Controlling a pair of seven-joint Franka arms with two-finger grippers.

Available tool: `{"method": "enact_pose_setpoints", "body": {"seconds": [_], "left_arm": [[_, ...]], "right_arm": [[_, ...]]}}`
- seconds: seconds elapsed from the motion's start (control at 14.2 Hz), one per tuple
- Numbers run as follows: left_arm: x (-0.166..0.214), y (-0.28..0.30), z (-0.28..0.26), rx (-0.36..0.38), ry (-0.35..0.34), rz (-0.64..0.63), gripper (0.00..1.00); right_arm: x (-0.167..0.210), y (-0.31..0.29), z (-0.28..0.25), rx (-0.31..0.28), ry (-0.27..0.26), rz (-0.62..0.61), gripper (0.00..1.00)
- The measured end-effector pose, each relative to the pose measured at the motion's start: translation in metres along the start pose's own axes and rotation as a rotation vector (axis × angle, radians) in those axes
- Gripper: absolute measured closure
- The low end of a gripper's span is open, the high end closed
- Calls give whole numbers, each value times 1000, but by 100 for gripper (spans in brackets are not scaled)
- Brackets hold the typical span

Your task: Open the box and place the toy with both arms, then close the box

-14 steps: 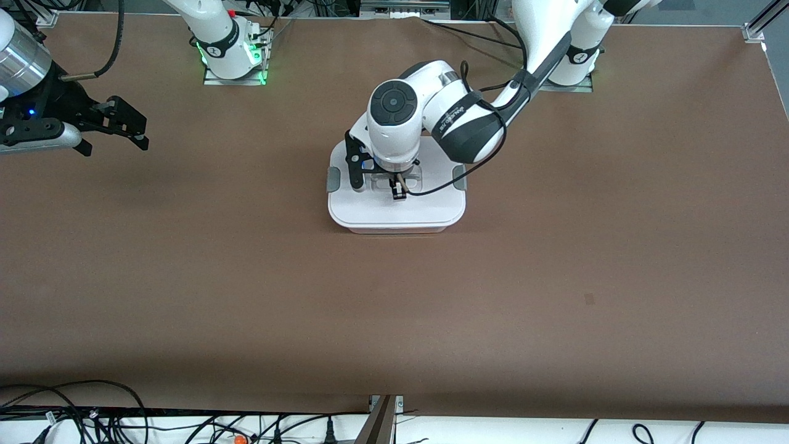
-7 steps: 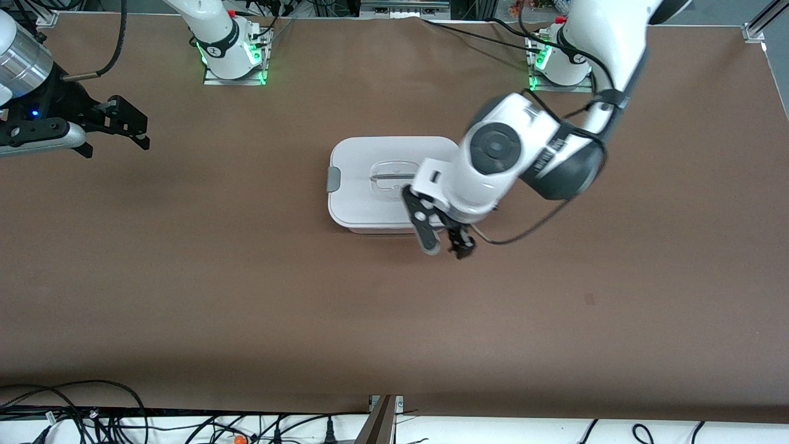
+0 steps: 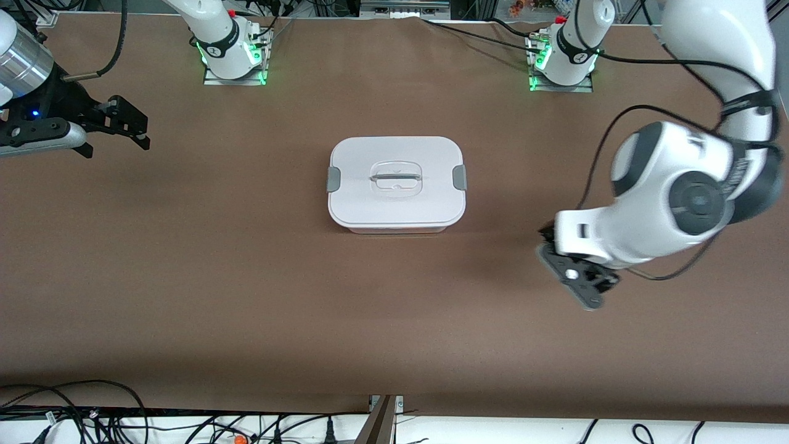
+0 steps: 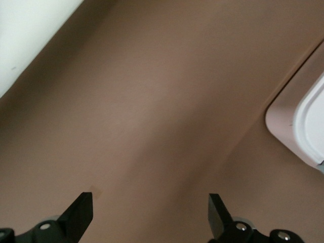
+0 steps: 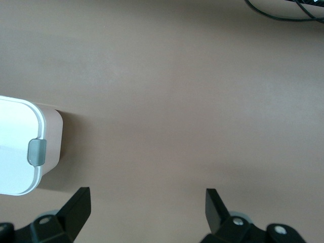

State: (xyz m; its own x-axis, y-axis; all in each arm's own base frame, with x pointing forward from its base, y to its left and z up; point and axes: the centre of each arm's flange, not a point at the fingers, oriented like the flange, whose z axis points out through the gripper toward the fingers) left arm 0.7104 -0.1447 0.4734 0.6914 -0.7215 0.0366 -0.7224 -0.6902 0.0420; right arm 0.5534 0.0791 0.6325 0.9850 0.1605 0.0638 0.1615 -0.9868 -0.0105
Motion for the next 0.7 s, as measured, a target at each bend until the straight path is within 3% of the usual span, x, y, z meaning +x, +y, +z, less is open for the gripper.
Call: {"method": "enact_pose_setpoints", "body": {"seconds": [0.28,0.49,0.7], "left_arm": [[-80,-43,-78,66,-20,-170,0],[-149,-28,-126,19,-66,-407,0],[-181,-16,-149,7,-84,-578,0]], "right_arm": [[0,0,0,0,1,0,0],[0,0,0,0,1,0,0],[0,0,0,0,1,-1,0]]}}
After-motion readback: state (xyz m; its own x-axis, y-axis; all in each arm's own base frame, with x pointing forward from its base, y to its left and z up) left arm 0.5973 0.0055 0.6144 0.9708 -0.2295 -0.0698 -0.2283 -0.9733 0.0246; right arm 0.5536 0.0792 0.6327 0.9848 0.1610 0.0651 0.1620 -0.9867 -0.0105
